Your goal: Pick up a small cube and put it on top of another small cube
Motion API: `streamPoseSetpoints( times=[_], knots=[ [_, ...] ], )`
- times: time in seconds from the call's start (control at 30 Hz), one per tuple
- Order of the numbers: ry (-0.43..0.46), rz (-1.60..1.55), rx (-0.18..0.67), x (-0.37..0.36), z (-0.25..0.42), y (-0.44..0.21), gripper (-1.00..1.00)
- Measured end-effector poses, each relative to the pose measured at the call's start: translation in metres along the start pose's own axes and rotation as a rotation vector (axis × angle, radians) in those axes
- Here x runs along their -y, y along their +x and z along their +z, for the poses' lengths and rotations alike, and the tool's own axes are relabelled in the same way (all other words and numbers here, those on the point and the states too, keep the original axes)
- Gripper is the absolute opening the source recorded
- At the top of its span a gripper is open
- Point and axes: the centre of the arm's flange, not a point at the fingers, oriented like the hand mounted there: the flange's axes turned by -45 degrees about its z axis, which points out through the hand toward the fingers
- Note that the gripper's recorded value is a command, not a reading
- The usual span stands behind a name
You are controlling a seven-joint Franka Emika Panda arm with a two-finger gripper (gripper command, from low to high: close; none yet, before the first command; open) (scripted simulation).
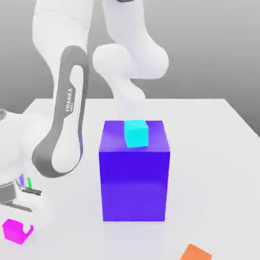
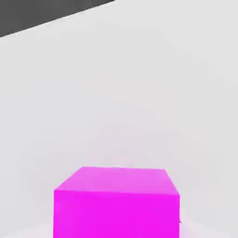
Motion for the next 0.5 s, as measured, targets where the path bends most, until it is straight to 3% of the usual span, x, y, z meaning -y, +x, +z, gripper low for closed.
streamPoseSetpoints(
  times=[0.37, 0.5],
  knots=[
    [-0.007, 0.208, 0.000, -0.114, -0.063, -0.130, -1.00],
    [0.000, 0.194, -0.005, -0.110, -0.047, -0.133, -1.00]
  ],
)
